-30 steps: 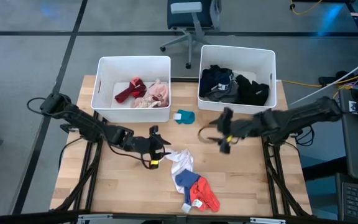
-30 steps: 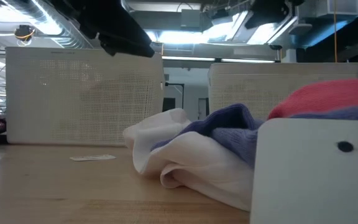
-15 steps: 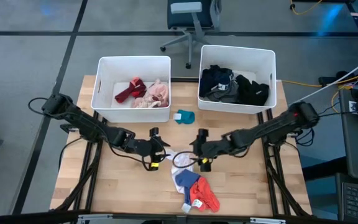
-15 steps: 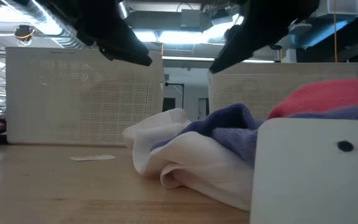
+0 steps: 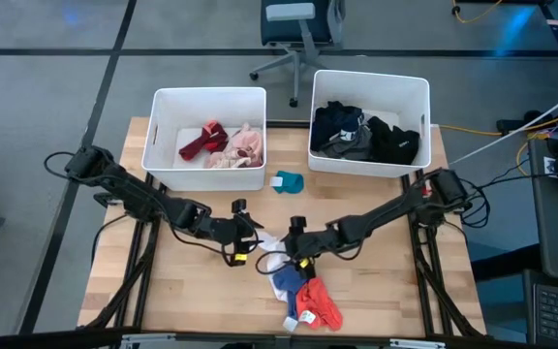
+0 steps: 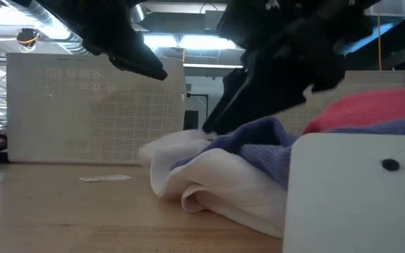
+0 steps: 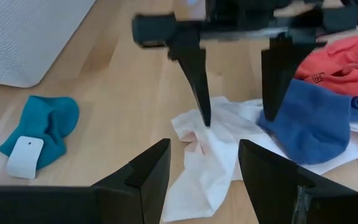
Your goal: Sort clothes
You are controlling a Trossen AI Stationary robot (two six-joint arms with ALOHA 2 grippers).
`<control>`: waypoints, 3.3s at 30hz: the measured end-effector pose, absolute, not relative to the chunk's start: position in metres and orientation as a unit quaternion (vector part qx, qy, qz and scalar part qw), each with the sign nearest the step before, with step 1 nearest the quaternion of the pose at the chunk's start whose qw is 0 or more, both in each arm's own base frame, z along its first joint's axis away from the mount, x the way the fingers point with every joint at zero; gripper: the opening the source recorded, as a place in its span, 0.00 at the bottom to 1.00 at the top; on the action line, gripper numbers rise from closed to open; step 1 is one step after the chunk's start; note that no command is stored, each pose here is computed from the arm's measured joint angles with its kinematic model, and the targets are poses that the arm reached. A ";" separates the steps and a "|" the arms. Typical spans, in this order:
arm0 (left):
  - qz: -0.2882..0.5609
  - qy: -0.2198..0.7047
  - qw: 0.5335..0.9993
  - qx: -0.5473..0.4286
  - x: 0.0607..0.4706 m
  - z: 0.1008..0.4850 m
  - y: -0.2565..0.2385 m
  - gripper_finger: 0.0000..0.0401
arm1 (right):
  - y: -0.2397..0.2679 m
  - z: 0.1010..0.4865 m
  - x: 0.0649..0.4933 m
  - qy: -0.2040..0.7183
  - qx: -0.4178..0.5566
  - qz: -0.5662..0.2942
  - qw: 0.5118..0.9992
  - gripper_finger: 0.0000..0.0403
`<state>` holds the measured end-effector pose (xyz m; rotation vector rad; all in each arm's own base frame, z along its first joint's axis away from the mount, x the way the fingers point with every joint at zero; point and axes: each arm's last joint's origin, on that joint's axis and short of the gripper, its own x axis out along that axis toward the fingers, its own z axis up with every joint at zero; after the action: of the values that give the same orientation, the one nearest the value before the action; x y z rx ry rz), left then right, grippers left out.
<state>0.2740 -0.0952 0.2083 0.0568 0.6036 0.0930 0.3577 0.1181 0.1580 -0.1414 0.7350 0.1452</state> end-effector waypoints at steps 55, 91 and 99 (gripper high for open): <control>0.145 0.224 0.961 0.071 0.229 0.246 -0.115 0.45 | 0.082 0.306 0.354 0.321 -0.262 -0.137 0.900 0.01; 0.197 0.258 0.942 0.088 0.217 0.238 -0.110 0.45 | -0.113 0.348 0.437 0.066 -0.245 -0.196 0.947 0.02; 0.197 0.260 0.941 0.090 0.216 0.238 -0.110 0.45 | -0.118 0.307 0.452 0.146 -0.223 -0.201 0.943 0.05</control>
<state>0.2165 -0.1097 0.2380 0.1836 0.5314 0.4025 0.4523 -0.1182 0.3067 -0.4551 0.2981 -0.4095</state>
